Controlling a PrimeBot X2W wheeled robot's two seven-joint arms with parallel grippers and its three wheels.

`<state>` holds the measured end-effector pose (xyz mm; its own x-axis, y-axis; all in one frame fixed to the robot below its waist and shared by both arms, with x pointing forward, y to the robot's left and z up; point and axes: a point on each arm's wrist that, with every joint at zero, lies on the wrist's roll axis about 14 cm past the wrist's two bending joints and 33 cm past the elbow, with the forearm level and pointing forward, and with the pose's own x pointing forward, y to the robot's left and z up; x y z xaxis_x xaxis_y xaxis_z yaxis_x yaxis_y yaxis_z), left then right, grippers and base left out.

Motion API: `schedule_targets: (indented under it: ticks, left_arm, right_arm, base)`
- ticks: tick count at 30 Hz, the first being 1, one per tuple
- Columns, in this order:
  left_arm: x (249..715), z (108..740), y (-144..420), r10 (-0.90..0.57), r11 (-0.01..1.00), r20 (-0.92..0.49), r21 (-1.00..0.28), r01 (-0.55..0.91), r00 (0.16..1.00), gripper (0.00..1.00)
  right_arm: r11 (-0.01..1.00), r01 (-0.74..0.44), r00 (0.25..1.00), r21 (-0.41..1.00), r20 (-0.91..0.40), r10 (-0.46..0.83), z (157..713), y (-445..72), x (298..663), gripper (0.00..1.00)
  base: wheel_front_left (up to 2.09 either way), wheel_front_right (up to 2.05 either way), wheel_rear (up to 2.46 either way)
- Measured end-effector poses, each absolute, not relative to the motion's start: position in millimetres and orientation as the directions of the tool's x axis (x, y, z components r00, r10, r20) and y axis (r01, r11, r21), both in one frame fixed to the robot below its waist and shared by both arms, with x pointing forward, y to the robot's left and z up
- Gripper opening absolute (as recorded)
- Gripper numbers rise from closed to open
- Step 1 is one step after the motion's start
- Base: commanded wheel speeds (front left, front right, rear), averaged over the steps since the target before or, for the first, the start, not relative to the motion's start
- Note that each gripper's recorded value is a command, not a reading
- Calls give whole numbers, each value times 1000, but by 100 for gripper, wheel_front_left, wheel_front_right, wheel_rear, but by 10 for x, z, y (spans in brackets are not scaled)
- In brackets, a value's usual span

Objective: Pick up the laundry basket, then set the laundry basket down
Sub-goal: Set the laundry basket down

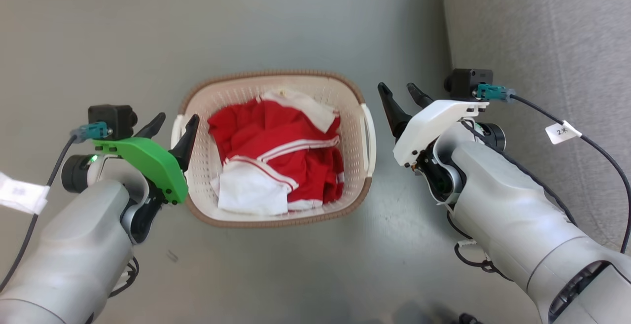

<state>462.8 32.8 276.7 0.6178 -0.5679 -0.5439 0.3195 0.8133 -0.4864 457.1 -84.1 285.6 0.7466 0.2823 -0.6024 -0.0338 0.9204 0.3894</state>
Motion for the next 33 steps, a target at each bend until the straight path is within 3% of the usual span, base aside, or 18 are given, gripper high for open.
schedule_targets:
  ticks: [10,19,33]
  left_arm:
    - [4920,3549,404,-533,809,-383,-492,321,755,100]
    - [4806,3999,540,-500,821,-297,-464,334,814,100]
    - [4580,4739,708,-442,826,-113,-437,355,890,100]
  right_arm:
    - [938,-89,842,335,-478,250,3455,-1034,4638,100]
    - [951,-140,911,276,-340,232,4011,-1119,4565,100]
    - [969,-118,982,219,-121,147,4759,-1407,4295,100]
  base:
    - [0,0,0]
    - [0,0,0]
    - [0,0,0]
